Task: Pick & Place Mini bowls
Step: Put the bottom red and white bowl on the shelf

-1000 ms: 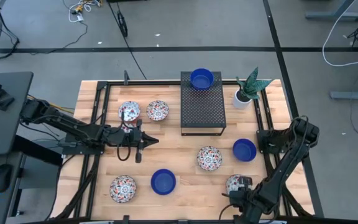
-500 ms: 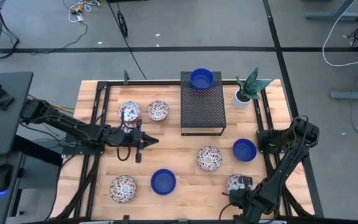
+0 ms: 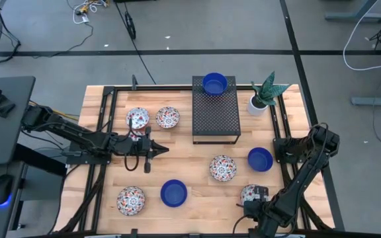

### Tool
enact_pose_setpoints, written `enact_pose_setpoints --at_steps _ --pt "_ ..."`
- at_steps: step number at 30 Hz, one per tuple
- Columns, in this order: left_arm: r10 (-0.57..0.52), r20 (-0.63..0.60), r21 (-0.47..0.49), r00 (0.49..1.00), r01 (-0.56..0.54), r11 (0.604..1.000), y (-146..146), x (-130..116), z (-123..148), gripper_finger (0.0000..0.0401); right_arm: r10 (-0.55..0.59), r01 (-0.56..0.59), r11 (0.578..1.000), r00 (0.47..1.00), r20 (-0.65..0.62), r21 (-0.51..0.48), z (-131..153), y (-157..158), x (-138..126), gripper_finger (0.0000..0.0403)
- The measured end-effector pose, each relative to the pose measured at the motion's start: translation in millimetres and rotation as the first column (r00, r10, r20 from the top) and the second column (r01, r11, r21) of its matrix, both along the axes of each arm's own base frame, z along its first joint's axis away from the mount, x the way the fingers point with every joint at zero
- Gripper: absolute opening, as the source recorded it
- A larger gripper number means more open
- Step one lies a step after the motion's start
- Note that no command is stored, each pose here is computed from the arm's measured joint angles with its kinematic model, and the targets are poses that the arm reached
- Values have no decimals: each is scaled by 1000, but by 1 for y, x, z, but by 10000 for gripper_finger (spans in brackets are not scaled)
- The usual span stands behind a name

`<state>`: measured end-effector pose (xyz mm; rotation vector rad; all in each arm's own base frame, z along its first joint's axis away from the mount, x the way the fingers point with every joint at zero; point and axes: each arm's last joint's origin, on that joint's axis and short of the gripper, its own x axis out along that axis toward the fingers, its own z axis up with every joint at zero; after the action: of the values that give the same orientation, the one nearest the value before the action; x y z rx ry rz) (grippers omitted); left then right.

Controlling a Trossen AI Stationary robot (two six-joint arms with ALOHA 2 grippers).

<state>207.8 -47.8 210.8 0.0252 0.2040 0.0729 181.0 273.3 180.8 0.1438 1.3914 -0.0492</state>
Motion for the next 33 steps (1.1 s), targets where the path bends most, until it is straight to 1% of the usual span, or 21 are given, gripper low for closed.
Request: enact_pose_setpoints --at_steps 7,11,15,19,22,28,30,33 --pt "0 0 0 1000 0 1000 0 0 0 19 -4 4 1000 1000 2 4 -3 -1 1 78" --pt "0 1 -1 1000 0 1000 0 0 0 19 -3 3 1000 1000 2 3 -3 -1 1 55" --pt "0 1 -1 1000 0 1000 0 0 0 19 18 -18 1000 1000 8 -4 -2 -1 1 18" --pt "0 1 -1 1000 0 1000 0 0 0 19 24 -24 1000 1000 6 -11 1 -2 2 11" --pt "0 3 -2 1000 0 1000 0 0 0 19 49 -49 999 999 -5 -23 14 -2 9 9" --pt "0 11 -4 1000 0 1000 0 0 1 19 127 -126 992 992 19 -18 57 -6 35 1" --pt "0 11 -4 1000 0 1000 0 0 1 19 154 -153 988 987 46 -20 71 -10 46 1" --pt "0 12 -5 1000 0 1000 0 0 1 19 184 -179 981 981 65 -74 88 -21 57 1"
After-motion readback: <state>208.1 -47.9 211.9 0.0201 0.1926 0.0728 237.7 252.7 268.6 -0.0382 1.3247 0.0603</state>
